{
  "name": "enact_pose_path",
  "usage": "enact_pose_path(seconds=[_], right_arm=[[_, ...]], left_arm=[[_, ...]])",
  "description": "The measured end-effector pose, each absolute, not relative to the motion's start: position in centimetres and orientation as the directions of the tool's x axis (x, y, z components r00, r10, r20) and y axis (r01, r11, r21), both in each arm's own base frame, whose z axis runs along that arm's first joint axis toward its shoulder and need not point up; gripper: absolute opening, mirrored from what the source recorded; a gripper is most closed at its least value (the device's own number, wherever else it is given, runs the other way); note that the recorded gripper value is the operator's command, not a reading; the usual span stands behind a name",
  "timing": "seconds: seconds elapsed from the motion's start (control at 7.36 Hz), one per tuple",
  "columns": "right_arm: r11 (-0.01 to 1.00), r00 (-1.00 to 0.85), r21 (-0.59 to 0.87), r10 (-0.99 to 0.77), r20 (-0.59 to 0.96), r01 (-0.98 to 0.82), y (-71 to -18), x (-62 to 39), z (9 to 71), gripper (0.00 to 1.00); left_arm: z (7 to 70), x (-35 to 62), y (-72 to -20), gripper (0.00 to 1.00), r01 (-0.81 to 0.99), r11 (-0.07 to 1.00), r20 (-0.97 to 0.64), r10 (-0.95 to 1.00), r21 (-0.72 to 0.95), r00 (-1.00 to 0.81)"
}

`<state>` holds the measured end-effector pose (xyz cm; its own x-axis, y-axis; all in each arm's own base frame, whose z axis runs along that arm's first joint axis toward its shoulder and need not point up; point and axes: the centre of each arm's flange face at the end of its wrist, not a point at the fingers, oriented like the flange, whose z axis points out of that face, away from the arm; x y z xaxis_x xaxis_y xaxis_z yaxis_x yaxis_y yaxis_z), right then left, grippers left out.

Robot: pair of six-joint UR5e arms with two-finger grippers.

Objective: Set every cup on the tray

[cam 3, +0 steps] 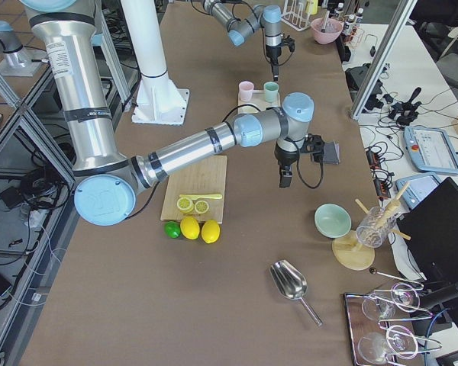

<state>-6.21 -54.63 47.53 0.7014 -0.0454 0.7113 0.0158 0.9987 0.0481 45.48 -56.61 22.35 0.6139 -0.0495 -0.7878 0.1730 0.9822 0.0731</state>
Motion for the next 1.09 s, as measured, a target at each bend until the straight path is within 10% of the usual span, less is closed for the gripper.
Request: enact_pose_path(seconds=[0.54,1.09], right_arm=[[0.996,0.715,0.037,-0.081,0.694,0.077,-47.9,1.4,57.7,1.00],[1.000,0.715,-0.013,-0.004,0.699,0.018,-44.1,5.9,61.6,1.00]], left_arm=[[25.6,27.7,-59.1,0.98,0.080,0.981,-0.795,0.094,0.176,0.600],[41.5,5.1,-60.2,0.98,0.061,0.957,-0.683,0.156,0.282,0.713]])
